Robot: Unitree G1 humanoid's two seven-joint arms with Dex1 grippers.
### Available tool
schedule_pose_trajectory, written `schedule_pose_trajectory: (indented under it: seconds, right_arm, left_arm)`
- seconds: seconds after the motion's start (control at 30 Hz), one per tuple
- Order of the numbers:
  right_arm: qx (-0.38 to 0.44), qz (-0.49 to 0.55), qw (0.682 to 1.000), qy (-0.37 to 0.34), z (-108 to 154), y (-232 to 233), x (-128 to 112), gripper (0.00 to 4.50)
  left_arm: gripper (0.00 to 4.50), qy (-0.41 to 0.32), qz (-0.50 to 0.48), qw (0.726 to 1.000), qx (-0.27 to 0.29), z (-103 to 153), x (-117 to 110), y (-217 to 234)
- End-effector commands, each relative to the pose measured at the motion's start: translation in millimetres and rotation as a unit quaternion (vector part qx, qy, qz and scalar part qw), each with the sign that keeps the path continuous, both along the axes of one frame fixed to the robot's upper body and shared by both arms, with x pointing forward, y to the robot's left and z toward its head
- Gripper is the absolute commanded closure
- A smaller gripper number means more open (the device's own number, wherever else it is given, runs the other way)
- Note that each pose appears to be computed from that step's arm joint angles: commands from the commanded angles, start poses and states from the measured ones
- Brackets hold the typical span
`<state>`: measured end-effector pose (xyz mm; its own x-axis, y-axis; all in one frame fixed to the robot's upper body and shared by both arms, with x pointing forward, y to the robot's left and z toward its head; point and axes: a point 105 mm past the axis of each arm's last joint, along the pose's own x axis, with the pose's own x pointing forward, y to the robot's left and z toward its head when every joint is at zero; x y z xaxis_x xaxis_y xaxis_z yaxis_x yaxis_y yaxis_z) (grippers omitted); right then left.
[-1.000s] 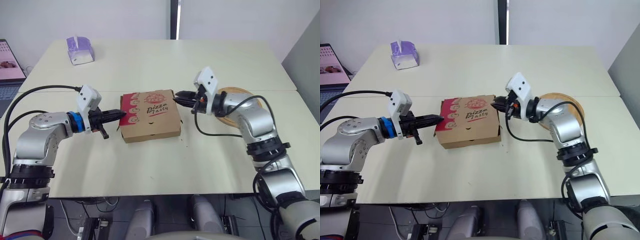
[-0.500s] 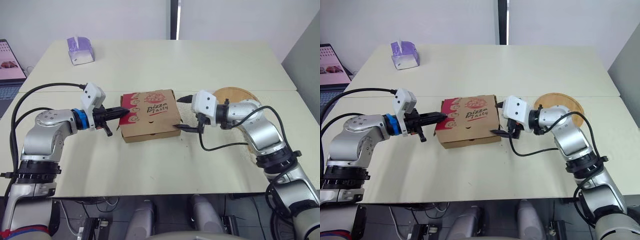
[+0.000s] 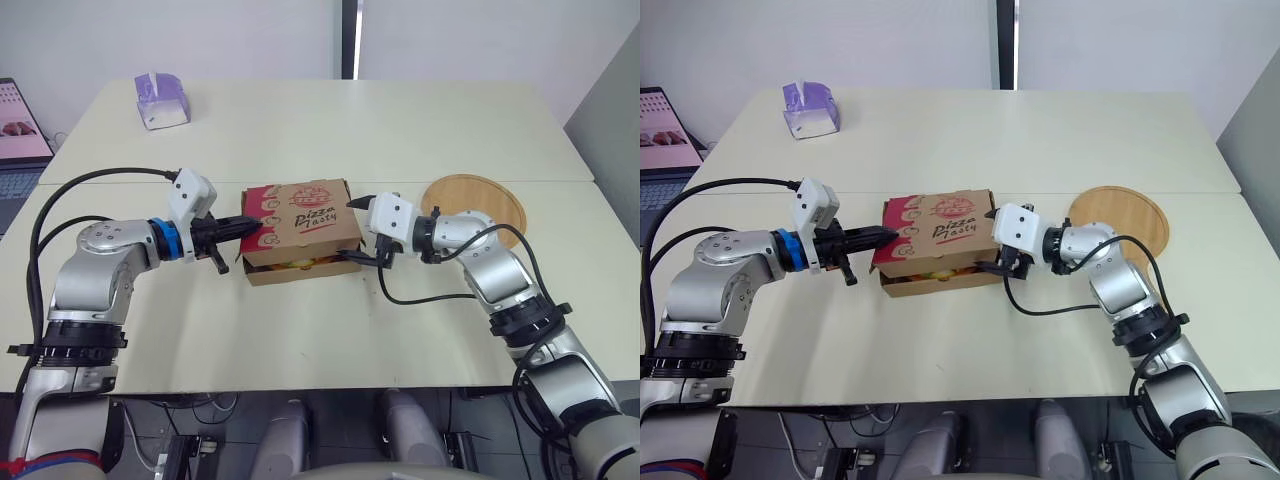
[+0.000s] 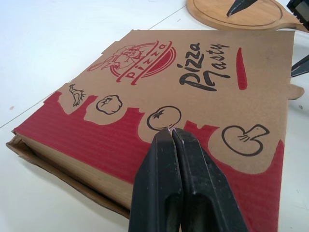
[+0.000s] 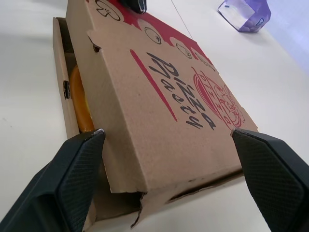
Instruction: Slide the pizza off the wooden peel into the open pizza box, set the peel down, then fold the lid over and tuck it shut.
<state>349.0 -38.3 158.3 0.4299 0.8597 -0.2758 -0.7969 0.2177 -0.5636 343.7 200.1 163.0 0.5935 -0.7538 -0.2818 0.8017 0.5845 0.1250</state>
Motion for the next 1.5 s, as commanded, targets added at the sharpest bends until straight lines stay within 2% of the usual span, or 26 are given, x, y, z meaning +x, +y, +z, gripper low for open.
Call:
schedule_pose_trajectory:
  seconds: [0.03,0.17,0.33,0.43,0.53,0.67,0.8,1.0,1.23,1.5]
  right_arm:
    - [0.015,0.003,1.0,-0.013,7.5,1.7,-2.7,0.02]
    - [0.017,-0.005,1.0,-0.001,-0.7,0.0,-3.9,0.02]
    - [0.024,-0.006,1.0,0.009,-0.5,-2.7,-6.7,0.02]
    - [0.077,0.006,0.996,0.047,12.6,-7.6,-11.6,0.02]
    - [0.107,-0.003,0.992,0.068,24.8,-25.1,-6.0,0.02]
    - [0.111,-0.05,0.99,0.066,30.5,-55.8,14.1,0.89]
    - [0.039,-0.093,0.994,0.042,12.2,-75.9,30.3,2.27]
    - [-0.008,-0.05,0.998,0.04,-11.6,-57.2,25.6,4.48]
    - [0.054,0.008,0.997,0.06,-1.1,-8.8,13.4,4.48]
    - [0.045,-0.014,0.997,0.065,-5.7,-22.0,17.8,4.48]
  left_arm:
    - [4.5,-0.006,-0.01,1.0,0.015,-2.2,-3.6,-3.6]
    - [4.5,0.003,-0.003,0.999,0.035,-17.5,-4.5,-1.1]
    - [4.5,0.001,-0.001,1.0,0.031,-18.1,-2.7,-1.6]
    - [4.5,-0.002,0.001,1.0,0.031,-16.4,-0.9,-0.6]
    - [4.5,-0.007,0.003,0.999,0.031,-14.2,1.1,0.6]
    - [4.5,-0.012,0.004,0.999,0.03,-10.6,3.4,1.7]
    - [4.5,-0.015,0.004,0.999,0.03,-8.9,6.0,2.6]
    - [4.5,-0.018,0.002,0.999,0.035,-9.0,7.5,2.8]
    - [4.5,-0.017,-0.002,0.999,0.037,-9.7,8.2,0.9]
    - [4.5,-0.017,-0.002,0.999,0.042,-13.1,7.8,0.5]
